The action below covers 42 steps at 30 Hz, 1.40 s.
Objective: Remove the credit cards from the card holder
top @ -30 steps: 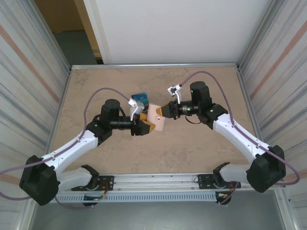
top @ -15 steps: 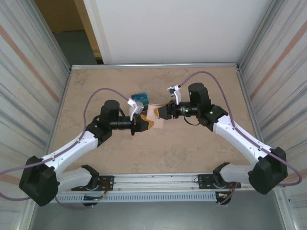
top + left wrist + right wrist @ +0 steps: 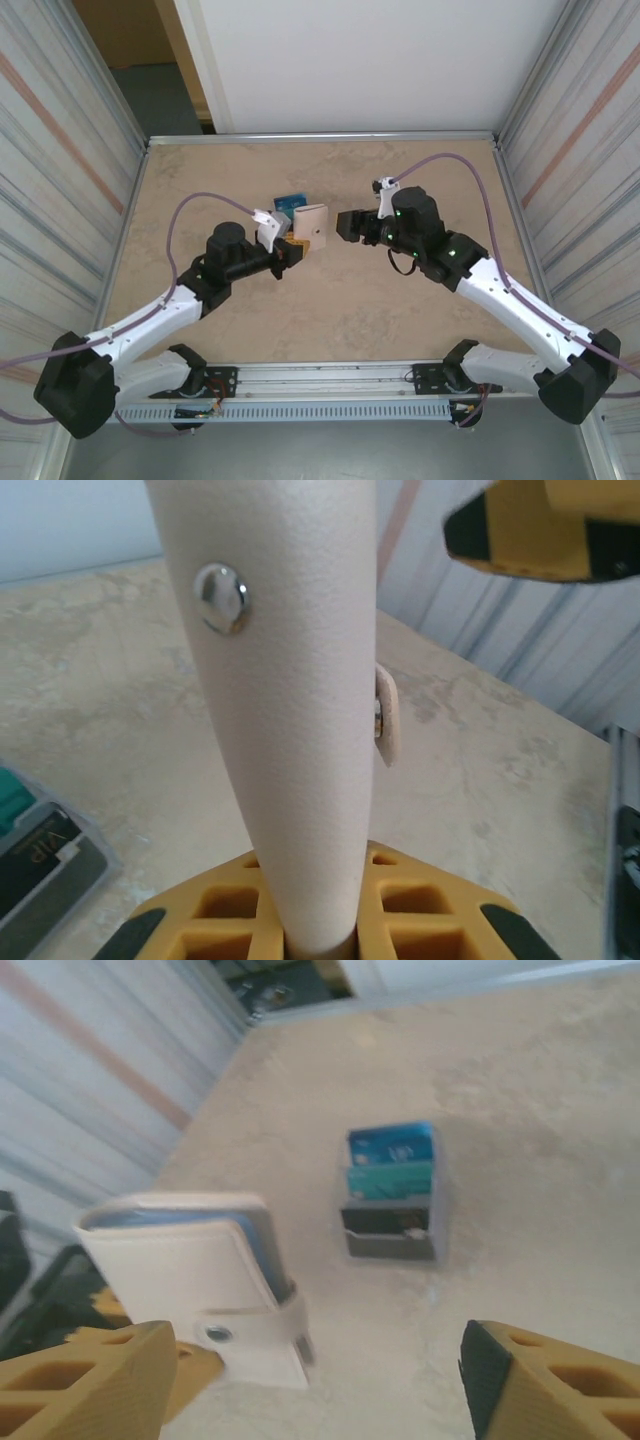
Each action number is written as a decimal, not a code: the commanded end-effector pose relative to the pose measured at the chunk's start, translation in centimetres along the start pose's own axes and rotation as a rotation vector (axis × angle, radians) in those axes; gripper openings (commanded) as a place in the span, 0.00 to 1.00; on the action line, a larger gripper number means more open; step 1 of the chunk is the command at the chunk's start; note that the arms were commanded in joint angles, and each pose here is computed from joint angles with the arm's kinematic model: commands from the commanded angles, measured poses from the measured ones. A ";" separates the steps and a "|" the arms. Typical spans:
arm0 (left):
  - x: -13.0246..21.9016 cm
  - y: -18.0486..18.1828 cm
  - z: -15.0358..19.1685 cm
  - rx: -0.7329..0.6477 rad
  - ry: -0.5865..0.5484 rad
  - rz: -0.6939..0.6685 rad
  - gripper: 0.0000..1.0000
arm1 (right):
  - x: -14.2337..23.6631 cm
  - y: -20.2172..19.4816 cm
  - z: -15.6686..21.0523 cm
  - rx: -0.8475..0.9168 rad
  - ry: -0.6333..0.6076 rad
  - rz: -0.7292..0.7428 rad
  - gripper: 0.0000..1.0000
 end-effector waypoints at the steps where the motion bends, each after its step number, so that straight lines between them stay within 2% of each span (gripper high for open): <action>1: -0.2 0.3 -1.4 -0.041 -0.113 -0.040 0.00 | 0.1 -0.4 0.1 -0.054 0.001 0.187 0.69; 12: -1.0 0.9 -1.6 -0.002 -0.118 -0.066 0.00 | -2.3 3.9 1.5 -0.026 0.064 0.164 0.52; 16: -1.0 0.7 -1.5 0.005 -0.111 -0.056 0.00 | -3.8 5.1 1.5 -0.008 0.078 0.118 0.42; 27: -0.8 0.1 -1.9 0.012 -0.090 -0.013 0.00 | -5.4 5.7 0.5 0.019 0.064 0.122 0.41; 42: -1.4 -0.2 -2.0 0.038 -0.071 0.028 0.00 | -7.1 5.1 0.9 0.022 0.116 0.155 0.41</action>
Point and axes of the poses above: each hand's point on the last joint's axis, 136 mm out from that joint toward the fingers, its own x axis back along the fingers, its own y axis along the line the jaws close on, z = x × y, the point moved 7 cm from there along x, back along the fingers, and after that the axes turned 5 degrees about x, right-handed, at the moved point
